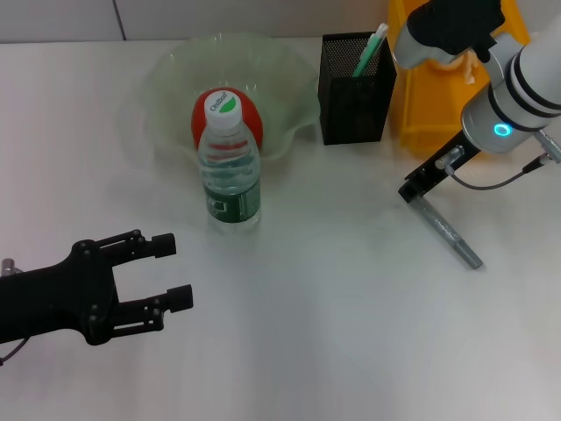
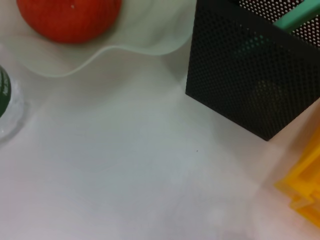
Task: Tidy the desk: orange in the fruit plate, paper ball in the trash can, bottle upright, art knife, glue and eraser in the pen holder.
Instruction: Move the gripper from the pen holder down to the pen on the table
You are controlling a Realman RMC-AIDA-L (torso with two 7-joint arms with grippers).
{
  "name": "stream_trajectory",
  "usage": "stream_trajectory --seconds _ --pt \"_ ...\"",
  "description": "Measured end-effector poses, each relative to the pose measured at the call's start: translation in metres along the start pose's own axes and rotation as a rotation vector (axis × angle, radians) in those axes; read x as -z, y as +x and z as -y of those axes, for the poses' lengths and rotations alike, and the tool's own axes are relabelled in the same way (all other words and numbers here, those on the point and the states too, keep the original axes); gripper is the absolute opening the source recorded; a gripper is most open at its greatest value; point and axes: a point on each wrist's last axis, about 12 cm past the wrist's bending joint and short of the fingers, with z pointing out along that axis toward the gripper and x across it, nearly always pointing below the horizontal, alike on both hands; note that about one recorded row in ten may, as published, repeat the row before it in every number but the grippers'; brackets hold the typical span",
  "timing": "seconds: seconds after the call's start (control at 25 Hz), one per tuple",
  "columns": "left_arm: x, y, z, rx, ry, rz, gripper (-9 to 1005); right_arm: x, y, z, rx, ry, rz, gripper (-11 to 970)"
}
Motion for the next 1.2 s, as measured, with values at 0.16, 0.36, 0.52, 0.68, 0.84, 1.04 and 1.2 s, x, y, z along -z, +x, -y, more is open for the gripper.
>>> stream_trajectory --seconds 0.16,0.36,0.52,0.68,0.84,1.04,1.2 --pt "0.000 0.000 0.000 0.000 0.000 0.000 784 -0.002 0.001 0.001 -0.003 0.002 0.000 292" --pt "0.000 0.000 0.000 0.000 -0.001 0.000 784 -0.007 0.001 0.000 0.006 0.008 -0.003 273" --pt "0.000 0.000 0.000 0.000 -0.001 0.000 784 -0.007 0.000 -0.002 0.012 0.003 0.004 251" --pt "0.000 0.000 0.000 -0.001 -0.002 0.001 784 -0.007 0.000 -0.004 0.022 -0.024 0.022 207" --pt "0.001 0.000 0.000 -0.001 -0.005 0.003 784 -0.006 0.000 -0.003 0.021 -0.029 0.028 160" --pt "0.001 0.000 0.000 -0.001 -0.008 0.004 784 0.003 -0.001 -0.002 0.025 -0.036 0.068 64" --pt "0.001 -0.001 -0.001 -0.002 -0.007 0.004 784 0.020 -0.002 -0.002 0.037 -0.043 0.122 40"
